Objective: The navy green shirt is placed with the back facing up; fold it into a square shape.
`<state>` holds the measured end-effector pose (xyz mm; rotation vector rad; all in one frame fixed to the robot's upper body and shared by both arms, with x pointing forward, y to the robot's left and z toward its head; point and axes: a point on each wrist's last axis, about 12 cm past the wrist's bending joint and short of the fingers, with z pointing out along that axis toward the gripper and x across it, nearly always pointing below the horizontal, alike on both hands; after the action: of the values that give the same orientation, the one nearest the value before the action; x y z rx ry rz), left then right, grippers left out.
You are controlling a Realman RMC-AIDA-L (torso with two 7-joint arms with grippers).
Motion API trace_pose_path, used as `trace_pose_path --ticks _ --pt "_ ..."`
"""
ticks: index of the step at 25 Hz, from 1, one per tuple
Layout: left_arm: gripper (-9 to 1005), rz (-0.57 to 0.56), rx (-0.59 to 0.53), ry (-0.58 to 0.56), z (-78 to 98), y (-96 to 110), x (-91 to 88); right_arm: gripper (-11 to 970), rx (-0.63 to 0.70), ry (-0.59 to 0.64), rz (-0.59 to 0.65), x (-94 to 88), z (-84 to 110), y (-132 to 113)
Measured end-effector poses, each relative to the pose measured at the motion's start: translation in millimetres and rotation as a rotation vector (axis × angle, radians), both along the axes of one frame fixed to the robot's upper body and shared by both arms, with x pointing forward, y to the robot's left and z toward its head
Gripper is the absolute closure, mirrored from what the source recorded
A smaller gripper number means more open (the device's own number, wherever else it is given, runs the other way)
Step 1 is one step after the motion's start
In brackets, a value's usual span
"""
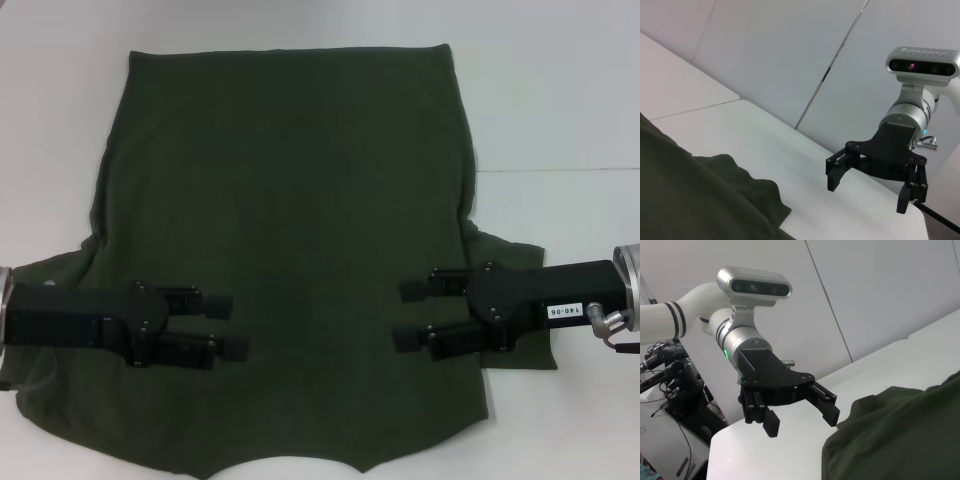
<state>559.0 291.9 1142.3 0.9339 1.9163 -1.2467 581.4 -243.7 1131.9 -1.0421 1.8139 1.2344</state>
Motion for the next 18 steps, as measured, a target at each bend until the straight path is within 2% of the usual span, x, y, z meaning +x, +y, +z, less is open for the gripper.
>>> trace_pose_path --ticks 18 --pt "137 0.000 0.014 0.007 -1.4 0.6 -0.1 47 0.003 0.004 0.004 -1.5 -1.1 0.8"
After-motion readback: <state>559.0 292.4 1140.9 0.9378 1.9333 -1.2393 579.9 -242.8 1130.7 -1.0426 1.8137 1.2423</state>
